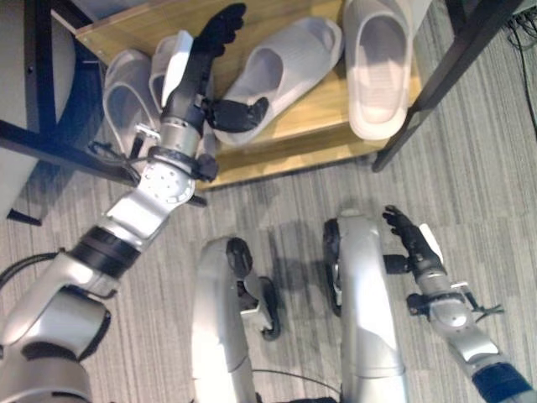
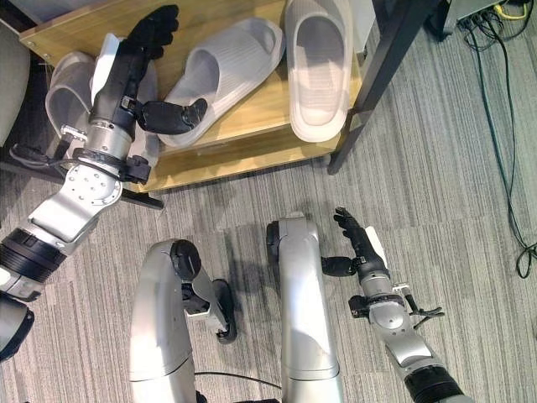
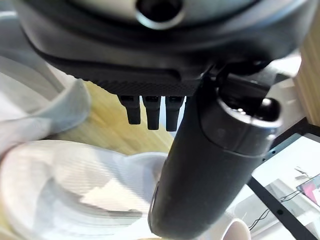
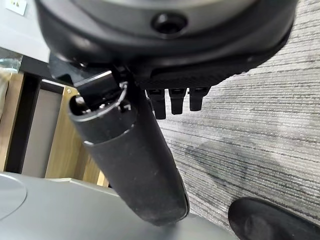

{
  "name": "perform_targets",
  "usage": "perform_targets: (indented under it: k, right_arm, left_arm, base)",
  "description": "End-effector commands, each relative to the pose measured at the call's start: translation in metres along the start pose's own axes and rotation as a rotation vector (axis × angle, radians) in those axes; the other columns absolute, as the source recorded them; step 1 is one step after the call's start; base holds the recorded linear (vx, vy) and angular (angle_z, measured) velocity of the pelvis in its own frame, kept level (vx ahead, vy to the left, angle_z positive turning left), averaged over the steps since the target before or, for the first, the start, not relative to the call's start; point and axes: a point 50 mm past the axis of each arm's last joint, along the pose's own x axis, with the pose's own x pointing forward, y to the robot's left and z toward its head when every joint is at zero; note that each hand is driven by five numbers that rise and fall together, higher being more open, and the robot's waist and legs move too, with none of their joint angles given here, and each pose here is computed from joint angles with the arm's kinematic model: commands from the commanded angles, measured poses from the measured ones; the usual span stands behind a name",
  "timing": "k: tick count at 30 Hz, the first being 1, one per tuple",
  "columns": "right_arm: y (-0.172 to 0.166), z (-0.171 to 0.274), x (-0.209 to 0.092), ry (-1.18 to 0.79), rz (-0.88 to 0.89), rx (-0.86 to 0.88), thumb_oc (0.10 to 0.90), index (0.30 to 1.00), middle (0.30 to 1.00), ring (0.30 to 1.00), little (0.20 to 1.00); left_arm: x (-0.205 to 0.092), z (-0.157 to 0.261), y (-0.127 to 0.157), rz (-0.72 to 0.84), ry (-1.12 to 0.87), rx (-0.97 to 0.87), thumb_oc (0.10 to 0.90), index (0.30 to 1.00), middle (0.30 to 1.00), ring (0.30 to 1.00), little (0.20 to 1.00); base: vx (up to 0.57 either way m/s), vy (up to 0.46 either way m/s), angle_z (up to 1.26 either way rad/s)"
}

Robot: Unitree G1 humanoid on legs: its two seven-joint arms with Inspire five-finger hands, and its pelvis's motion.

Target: Arrange the slippers neatly on the shoe rack.

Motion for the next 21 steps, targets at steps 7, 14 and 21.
perform_targets:
  k: [7,14,21]
  right_arm:
    - [-0.016,0.043,0.004,-0.210,-0.001,-0.037,0.800,0.900,0.900,0.900,0.900]
    - [-0.016,0.045,0.006,-0.208,0.008,-0.045,0.800,0.900,0.900,0.900,0.900]
    - [-0.018,0.045,0.008,-0.201,0.022,-0.050,0.800,0.900,0.900,0.900,0.900]
  left_arm:
    - [0.010,0.053,0.029,-0.013,-0.234,-0.036,0.800,0.900,0.900,0.900,0.900]
    - [0.007,0.051,0.017,-0.125,-0.195,-0.090,0.800,0.900,0.900,0.900,0.900]
    - [0.005,0.057,0.004,-0.254,-0.195,-0.090,0.800,0.900,0.900,0.900,0.900]
  base:
    - [0.00,-0.005,0.05]
    - [0.00,-0.002,0.01]
    - [0.00,0.000,0.00]
